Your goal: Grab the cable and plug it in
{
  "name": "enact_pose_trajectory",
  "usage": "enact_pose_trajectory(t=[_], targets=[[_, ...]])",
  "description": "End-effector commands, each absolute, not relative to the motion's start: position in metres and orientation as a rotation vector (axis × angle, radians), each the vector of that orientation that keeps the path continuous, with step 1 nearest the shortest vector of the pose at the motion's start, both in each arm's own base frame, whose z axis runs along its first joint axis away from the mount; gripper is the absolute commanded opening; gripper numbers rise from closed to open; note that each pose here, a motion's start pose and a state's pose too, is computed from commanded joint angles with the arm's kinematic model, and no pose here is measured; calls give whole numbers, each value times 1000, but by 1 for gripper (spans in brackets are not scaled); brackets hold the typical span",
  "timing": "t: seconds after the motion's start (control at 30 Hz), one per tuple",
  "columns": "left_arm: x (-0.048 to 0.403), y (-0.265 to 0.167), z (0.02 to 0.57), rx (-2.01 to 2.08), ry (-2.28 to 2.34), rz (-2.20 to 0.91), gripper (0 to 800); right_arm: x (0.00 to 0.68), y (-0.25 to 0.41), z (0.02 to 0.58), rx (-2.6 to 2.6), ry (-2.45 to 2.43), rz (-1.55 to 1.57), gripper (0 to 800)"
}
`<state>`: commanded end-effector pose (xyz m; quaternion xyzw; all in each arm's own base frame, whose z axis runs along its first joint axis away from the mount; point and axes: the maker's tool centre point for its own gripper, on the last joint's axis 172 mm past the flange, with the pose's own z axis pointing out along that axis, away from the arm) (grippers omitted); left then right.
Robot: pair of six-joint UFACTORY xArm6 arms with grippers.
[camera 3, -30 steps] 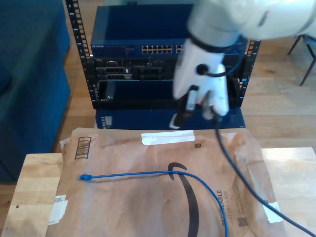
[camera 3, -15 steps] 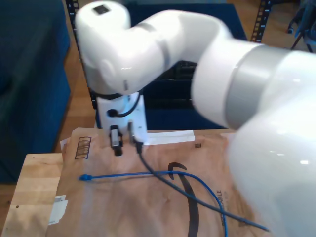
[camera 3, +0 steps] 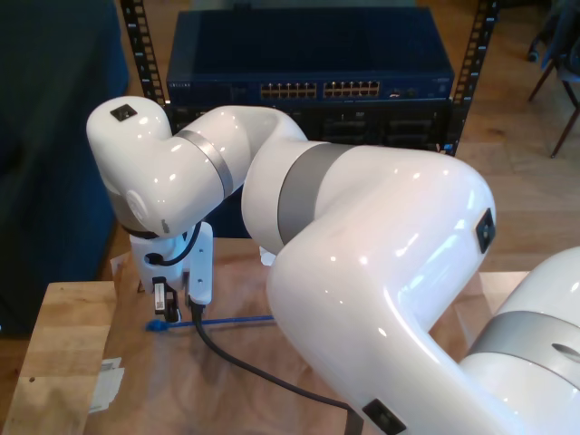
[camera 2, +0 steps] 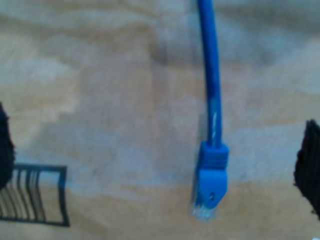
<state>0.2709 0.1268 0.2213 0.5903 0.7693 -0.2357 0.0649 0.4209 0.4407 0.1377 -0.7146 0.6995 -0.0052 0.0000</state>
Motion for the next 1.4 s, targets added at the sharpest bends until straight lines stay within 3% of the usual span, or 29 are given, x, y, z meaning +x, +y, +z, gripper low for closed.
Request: enact_pose_trajectory(t=[0.3, 0.5, 0.67, 1.07, 1.3, 1.4], targets=[[270, 127, 221, 1781, 2321, -713, 800, 402, 446, 107, -2315, 2205, -17, 772], [270, 127, 221, 1783, 2319, -713, 800, 395, 444, 102, -2334, 2207, -16, 656], [270, 127, 222, 1781, 2320, -713, 800, 392, 444, 100, -2342, 2207, -19, 626], [270, 127, 221, 1780, 2321, -713, 800, 392, 445, 91, -2352, 2205, -26, 409], [270, 127, 221, 1781, 2321, -710, 800, 397, 451, 95, -2331, 2185, -24, 328], [270, 127, 222, 1783, 2319, -710, 800, 401, 450, 96, -2333, 2172, -47, 227]])
